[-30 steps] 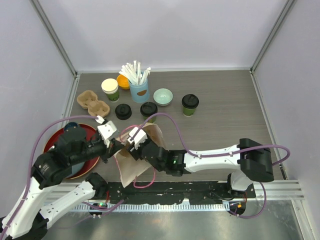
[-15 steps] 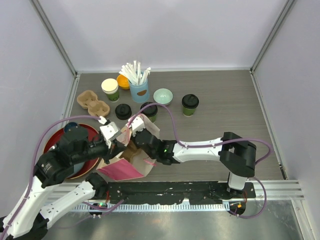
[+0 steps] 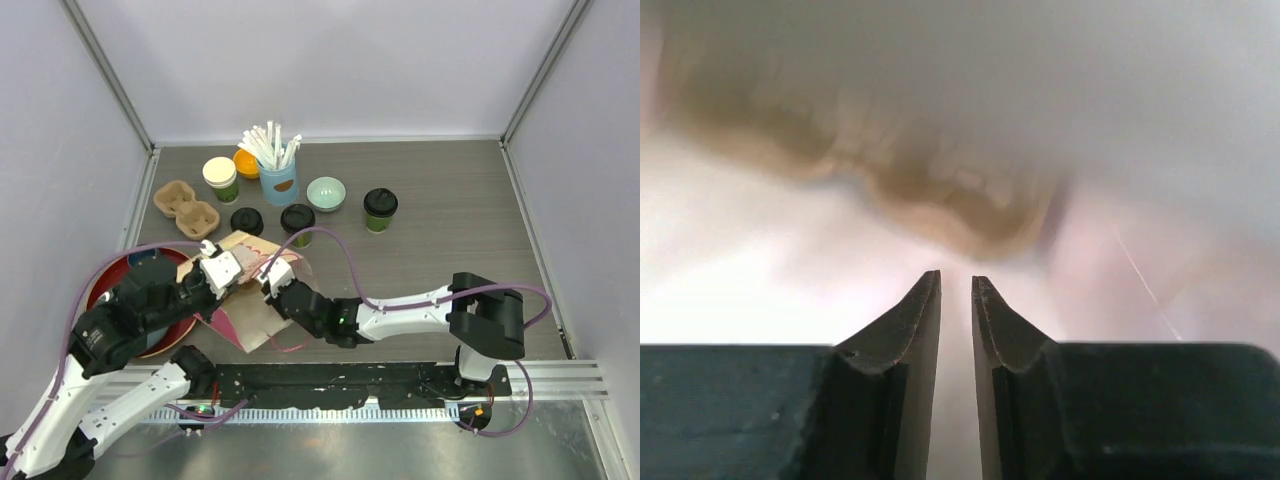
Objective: Pack the takeout coffee
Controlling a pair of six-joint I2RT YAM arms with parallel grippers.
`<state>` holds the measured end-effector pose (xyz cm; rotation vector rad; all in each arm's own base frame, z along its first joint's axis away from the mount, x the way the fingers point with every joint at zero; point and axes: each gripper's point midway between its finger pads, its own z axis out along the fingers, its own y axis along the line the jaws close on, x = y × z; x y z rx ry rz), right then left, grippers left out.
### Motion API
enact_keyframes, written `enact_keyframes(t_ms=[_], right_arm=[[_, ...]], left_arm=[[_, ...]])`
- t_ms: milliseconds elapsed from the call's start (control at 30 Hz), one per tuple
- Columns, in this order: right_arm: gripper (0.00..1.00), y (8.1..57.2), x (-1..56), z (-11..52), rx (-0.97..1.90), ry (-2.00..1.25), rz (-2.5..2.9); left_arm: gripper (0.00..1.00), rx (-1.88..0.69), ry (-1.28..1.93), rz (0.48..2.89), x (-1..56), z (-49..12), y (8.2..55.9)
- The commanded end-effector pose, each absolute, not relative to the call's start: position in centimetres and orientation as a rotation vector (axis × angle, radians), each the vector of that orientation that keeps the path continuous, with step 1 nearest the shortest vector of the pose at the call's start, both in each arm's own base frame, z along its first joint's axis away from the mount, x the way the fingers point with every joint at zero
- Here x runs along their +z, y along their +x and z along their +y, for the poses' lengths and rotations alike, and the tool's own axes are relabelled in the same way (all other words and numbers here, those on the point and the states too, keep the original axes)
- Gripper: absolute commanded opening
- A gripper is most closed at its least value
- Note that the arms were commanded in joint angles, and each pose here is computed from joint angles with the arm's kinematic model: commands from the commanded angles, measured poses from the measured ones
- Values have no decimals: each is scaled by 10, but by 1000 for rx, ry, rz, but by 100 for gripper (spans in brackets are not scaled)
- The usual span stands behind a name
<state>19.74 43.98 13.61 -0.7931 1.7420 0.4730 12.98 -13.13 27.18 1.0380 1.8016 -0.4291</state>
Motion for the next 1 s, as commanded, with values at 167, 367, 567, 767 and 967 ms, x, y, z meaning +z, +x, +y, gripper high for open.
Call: enact_keyframes(t_ms=[167,367,567,767,967], right_arm=[[17,184,155,444,508,-706,1725],[10,190,160,467,490,-725,1728],[19,170,167,470,616,-847,1623],[13,163,206,459,728,-804,1388],[4,181,202,480,626,-789,1318]], left_arm=[[0,-275,1336,1699,251,-130,139],[0,-168,1421,1639,251,-121,145],[0,-121,1345,1580,273,-116,151],[0,-324,1250,1550,290,-134,133],[0,-432,1190,1539,304,-147,128]])
